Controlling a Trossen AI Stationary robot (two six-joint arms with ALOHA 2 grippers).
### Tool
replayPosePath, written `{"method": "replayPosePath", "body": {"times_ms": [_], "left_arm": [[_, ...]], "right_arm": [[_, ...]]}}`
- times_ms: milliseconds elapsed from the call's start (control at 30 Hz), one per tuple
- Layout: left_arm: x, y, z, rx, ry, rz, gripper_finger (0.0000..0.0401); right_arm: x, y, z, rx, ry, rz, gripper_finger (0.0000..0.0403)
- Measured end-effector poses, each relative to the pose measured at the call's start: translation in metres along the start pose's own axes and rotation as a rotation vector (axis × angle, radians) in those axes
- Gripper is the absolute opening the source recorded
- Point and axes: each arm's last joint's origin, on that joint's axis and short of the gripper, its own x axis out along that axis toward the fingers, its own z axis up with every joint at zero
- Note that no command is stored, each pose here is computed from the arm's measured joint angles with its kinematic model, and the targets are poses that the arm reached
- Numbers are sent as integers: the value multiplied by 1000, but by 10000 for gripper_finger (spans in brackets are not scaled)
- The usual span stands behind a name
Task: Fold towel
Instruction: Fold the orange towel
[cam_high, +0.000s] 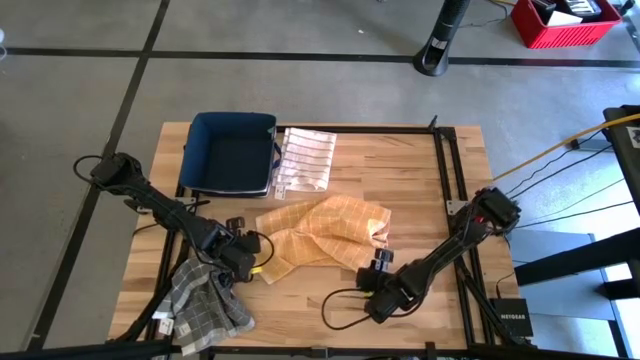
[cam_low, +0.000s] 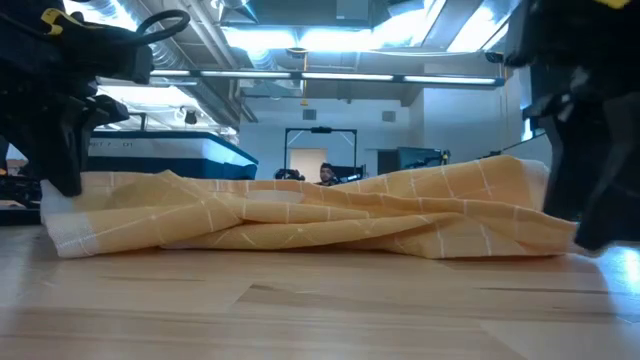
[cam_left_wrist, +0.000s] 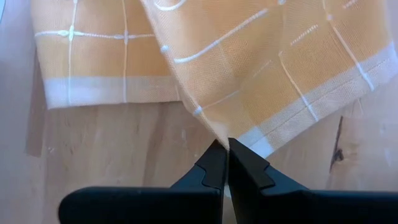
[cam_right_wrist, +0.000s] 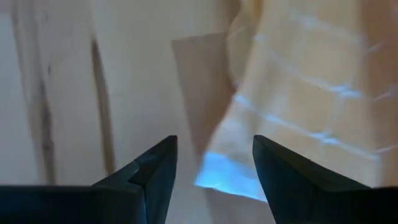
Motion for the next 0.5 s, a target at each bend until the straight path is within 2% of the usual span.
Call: {"method": "replayPosePath", "body": {"times_ms": [200, 300, 433, 500], "left_arm": [[0, 0, 0, 30, -2, -3, 5], [0, -1, 0, 37, -1, -4, 5], [0, -1, 0, 39, -1, -7, 5], [0, -1, 0, 39, -1, -7, 5]], "right_arm": [[8, -1, -6, 57, 45, -49, 173], [5, -1, -5, 64, 18, -77, 123], [-4, 0, 1, 24, 4, -101, 36], [-5, -3, 0, 2, 29, -134, 13]]}}
